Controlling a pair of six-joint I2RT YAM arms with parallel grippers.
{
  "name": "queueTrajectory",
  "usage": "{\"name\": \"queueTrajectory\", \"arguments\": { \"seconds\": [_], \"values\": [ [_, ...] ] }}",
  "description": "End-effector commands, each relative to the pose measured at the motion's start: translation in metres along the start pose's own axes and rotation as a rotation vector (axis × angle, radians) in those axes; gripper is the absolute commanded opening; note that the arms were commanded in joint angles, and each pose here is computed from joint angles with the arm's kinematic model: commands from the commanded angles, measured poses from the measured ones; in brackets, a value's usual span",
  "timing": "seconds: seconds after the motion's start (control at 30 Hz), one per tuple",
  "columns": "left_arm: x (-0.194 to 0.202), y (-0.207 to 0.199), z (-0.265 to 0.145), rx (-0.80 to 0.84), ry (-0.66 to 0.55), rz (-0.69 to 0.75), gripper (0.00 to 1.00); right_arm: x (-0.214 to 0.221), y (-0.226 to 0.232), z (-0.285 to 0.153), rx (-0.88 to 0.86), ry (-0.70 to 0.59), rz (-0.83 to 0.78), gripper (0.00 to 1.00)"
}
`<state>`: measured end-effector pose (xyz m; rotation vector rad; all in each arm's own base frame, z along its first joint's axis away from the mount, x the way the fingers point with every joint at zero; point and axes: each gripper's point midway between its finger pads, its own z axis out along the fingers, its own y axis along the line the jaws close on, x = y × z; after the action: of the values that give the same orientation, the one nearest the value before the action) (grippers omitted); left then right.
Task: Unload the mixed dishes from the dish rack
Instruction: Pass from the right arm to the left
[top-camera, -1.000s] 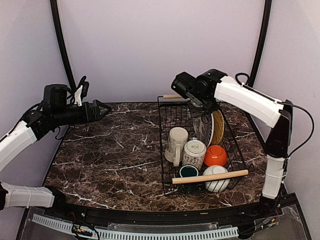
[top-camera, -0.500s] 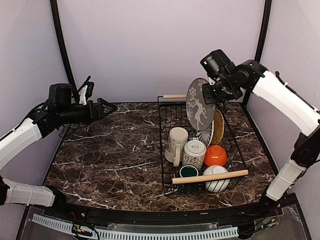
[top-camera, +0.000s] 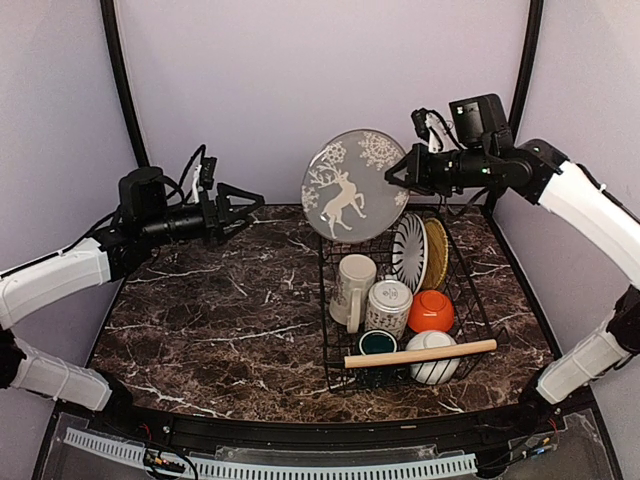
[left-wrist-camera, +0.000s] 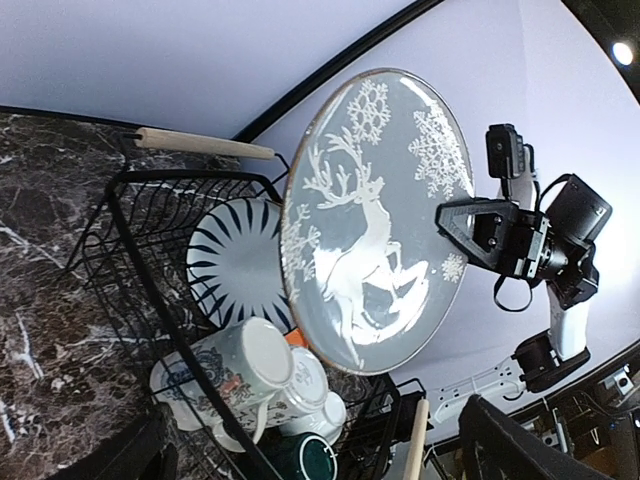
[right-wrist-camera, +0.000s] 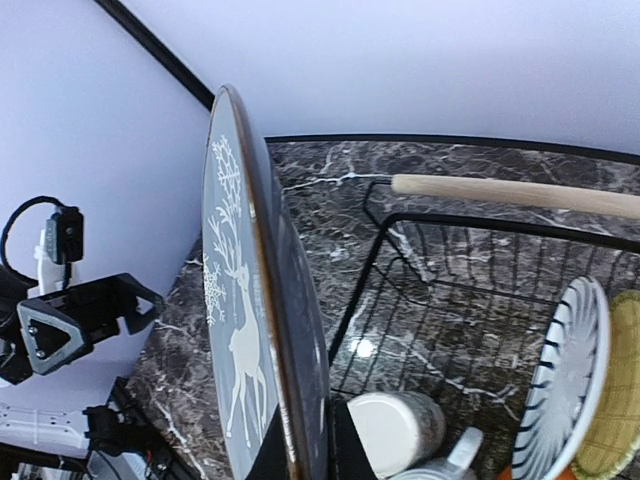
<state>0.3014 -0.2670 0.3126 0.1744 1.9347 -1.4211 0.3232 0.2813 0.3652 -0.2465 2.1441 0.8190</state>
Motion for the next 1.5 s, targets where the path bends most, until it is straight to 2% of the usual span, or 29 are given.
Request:
{"name": "queueTrajectory", "arguments": {
  "seconds": [0.0, 0.23, 0.4, 0.63, 0.97, 1.03, 1.13, 1.2, 1.23, 1.3, 1.4, 1.47],
  "values": [
    [-0.01, -0.037, 0.014, 0.111, -0.028, 0.033, 0.96, -0.041, 0.062, -0.005, -0.327, -0.141, 0.075, 0.0],
    [-0.011, -0.015, 0.019, -0.026, -0.089, 0.027, 0.91, -0.032, 0.076, 0.015, -0.463, -0.102, 0.147, 0.0],
    [-0.01, -0.016, 0.021, -0.016, -0.084, 0.012, 0.81, -0.026, 0.084, 0.027, -0.534, -0.07, 0.174, 0.0],
    [-0.007, -0.012, 0.021, -0.01, -0.097, -0.029, 0.53, -0.019, 0.088, 0.039, -0.586, -0.042, 0.194, 0.0],
    [-0.006, -0.015, 0.02, 0.005, -0.091, -0.058, 0.26, -0.003, 0.086, 0.049, -0.619, -0.008, 0.2, 0.0],
    [-0.007, -0.015, 0.02, 0.001, -0.089, -0.066, 0.19, -0.002, 0.085, 0.051, -0.618, -0.005, 0.204, 0.0],
    [-0.005, -0.011, 0.02, -0.018, -0.084, -0.086, 0.02, 0.001, 0.083, 0.052, -0.618, -0.003, 0.204, 0.0],
    [-0.004, -0.009, 0.02, -0.026, -0.081, -0.099, 0.01, 0.003, 0.081, 0.055, -0.611, 0.003, 0.206, 0.0],
    [-0.005, -0.009, 0.019, -0.027, -0.081, -0.103, 0.01, 0.004, 0.08, 0.056, -0.608, 0.004, 0.207, 0.03],
    [-0.004, -0.007, 0.019, -0.034, -0.078, -0.119, 0.01, 0.006, 0.079, 0.057, -0.603, 0.013, 0.205, 0.16],
    [-0.007, -0.001, 0.015, -0.05, -0.083, -0.145, 0.01, 0.01, 0.07, 0.06, -0.559, 0.018, 0.189, 0.44],
    [-0.011, 0.003, 0.01, -0.052, -0.089, -0.165, 0.01, 0.01, 0.06, 0.061, -0.51, 0.015, 0.187, 0.7]
  ]
}}
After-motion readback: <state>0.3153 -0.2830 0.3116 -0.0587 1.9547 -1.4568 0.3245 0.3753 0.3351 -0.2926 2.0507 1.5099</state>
